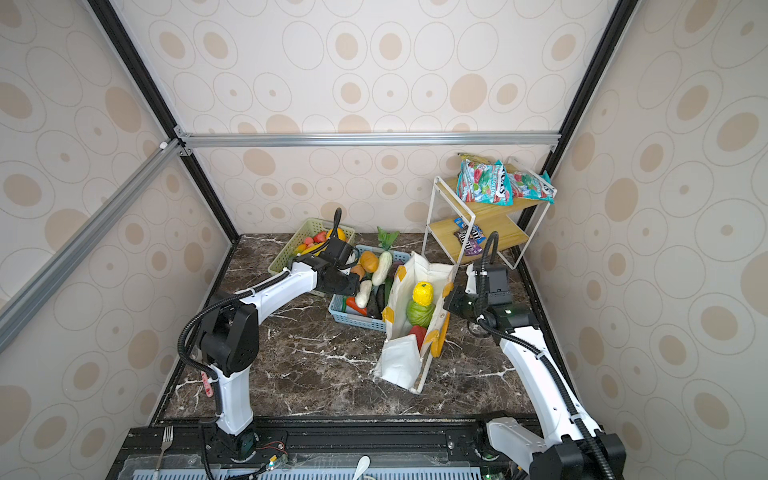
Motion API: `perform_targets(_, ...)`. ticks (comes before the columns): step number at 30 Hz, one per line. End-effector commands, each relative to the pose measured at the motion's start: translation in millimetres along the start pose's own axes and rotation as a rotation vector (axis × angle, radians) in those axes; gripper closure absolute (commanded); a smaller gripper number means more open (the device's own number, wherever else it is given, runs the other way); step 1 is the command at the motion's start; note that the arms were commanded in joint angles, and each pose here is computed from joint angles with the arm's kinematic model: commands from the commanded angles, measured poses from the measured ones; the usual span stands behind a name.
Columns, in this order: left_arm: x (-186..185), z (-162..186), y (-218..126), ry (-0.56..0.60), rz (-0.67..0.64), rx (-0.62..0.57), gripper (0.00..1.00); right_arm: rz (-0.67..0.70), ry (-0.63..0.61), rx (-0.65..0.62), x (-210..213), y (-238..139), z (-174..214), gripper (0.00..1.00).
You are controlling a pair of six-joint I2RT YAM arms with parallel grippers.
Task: Place the food into the grocery bag and tie it
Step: 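Lower the left gripper onto the dark eggplant in the blue basket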
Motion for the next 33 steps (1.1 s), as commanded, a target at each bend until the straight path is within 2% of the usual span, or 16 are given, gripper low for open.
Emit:
perform_targets(1,1.3,-6.0,-4.3,0.224,-0.063,-0.018,0.48,0.004,0.010,0.005,-2.6,-2.7,4.3,1.00)
perform_targets(3,5.4,-2.9,-4.7,0.357,-0.100,-0.019,0.50,0.006,0.008,0.006,-2.7,-3.4,4.8,1.00)
perform_targets(5,8.4,-3.0,-9.2,0.401,-0.104,-0.063,0.50,0.009,0.009,0.008,-3.3,-3.5,5.3,1.00)
perform_targets(12,-2.7,-19.5,-26.1,0.332,-0.048,-0.125,0.52,0.006,0.001,0.017,-0.3,-4.4,2.6,1.00)
perform_targets(19,-42.4,-13.4,-46.9,0.286,0.077,-0.160,0.53,0.009,0.002,0.017,-1.1,-5.3,3.8,1.00)
perform_targets(21,-52.0,-7.9,-48.5,0.250,0.093,-0.148,0.55,0.010,0.002,0.016,-1.2,-5.7,3.9,1.00)
perform_targets(26,-65.7,8.5,-46.6,0.028,0.121,-0.078,0.60,0.007,0.003,0.014,-0.1,-6.4,3.0,1.00)
perform_targets(33,-74.6,25.6,-37.0,-0.126,0.164,-0.027,0.57,0.004,0.003,0.014,1.2,-6.9,1.6,1.00)
Point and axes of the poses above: each gripper's point midway between its finger pads, its own y axis out along the fingers, its own x axis along the line the jaws close on, z = x × y, the point moved 9 cm from there along -y, back along the fingers, and after that the axes turned 1 degree about y, right-handed, at the moved point
